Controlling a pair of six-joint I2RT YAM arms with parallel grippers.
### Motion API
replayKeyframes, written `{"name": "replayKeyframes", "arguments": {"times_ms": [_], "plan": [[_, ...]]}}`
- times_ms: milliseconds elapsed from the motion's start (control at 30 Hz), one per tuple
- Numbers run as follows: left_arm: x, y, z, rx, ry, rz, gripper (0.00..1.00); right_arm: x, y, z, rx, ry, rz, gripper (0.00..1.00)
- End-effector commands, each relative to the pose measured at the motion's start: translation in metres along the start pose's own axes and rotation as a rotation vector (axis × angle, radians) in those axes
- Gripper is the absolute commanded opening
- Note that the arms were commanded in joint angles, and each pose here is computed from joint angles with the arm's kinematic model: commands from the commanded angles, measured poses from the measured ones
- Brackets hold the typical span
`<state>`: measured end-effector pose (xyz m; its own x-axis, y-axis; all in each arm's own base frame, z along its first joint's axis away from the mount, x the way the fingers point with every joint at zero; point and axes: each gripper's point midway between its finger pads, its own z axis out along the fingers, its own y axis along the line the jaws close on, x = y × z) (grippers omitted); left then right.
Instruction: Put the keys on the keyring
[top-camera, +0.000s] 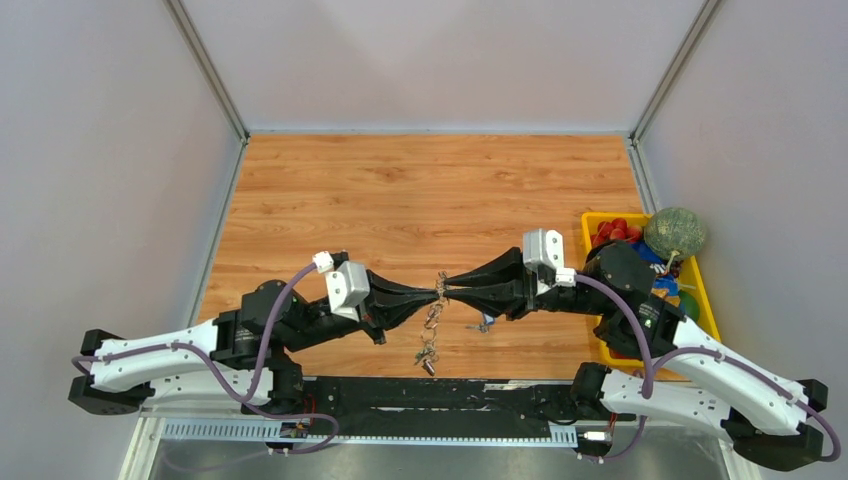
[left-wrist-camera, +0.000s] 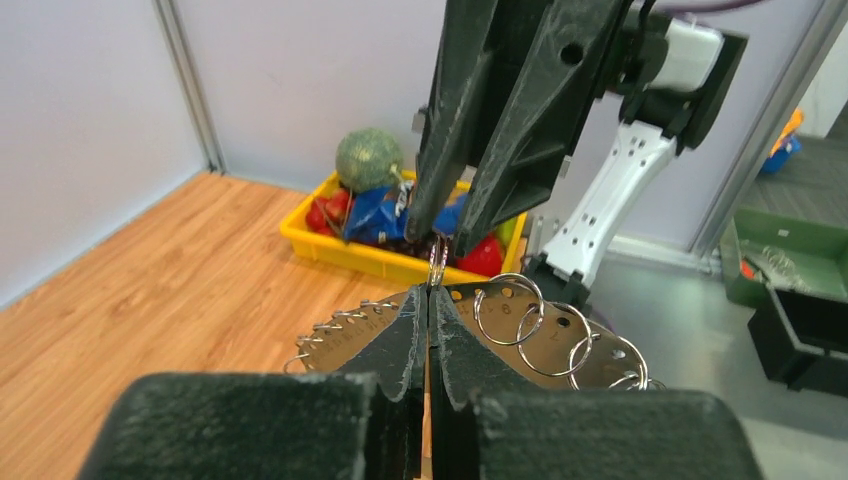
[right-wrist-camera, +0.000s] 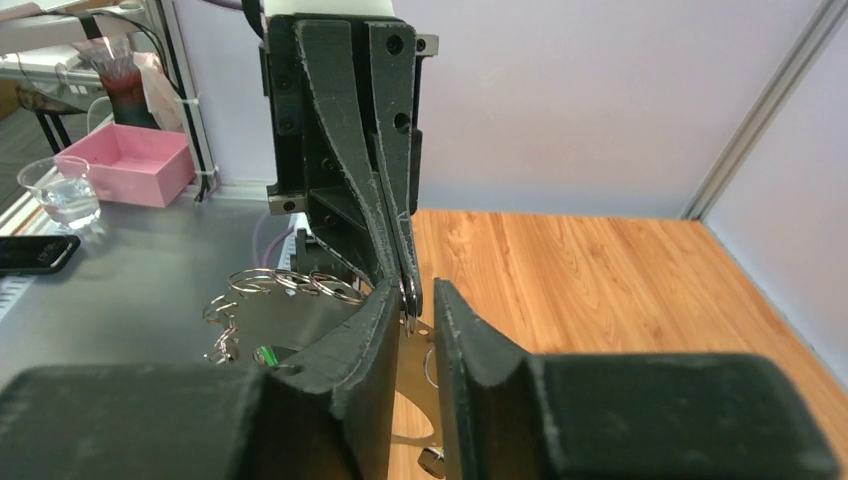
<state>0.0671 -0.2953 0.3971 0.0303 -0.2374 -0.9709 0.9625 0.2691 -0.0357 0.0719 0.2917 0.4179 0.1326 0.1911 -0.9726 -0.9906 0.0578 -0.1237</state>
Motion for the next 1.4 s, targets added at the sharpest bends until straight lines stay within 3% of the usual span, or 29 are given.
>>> {"name": "replayKeyframes", "arguments": {"times_ms": [0, 233, 400, 800, 967, 1233, 1367], "plan": [[-0.009, 0.004, -0.002, -0.015, 0.06, 0.033, 0.0, -0.004, -0.005, -0.013, 0.055, 0.071, -0.01, 0.29], [0.002, 0.006, -0.008, -0.021, 0.159, 0.051, 0.0, 0.019, -0.012, -0.023, 0.103, 0.228, 0.026, 0.57], [0.015, 0.007, -0.01, -0.017, 0.285, 0.088, 0.0, 0.04, -0.012, -0.027, 0.095, 0.334, 0.031, 0.63], [0.053, 0.012, -0.021, -0.028, 0.617, 0.147, 0.0, 0.043, -0.003, -0.032, -0.008, 0.372, -0.091, 0.62], [0.059, 0.011, -0.019, -0.012, 0.649, 0.159, 0.0, 0.053, -0.003, -0.028, -0.039, 0.427, -0.099, 0.57], [0.063, 0.009, -0.017, 0.015, 0.684, 0.187, 0.0, 0.054, -0.007, -0.021, -0.049, 0.422, -0.122, 0.44], [0.062, 0.006, -0.015, 0.032, 0.674, 0.185, 0.0, 0.058, -0.002, -0.016, -0.08, 0.401, -0.114, 0.42]]}}
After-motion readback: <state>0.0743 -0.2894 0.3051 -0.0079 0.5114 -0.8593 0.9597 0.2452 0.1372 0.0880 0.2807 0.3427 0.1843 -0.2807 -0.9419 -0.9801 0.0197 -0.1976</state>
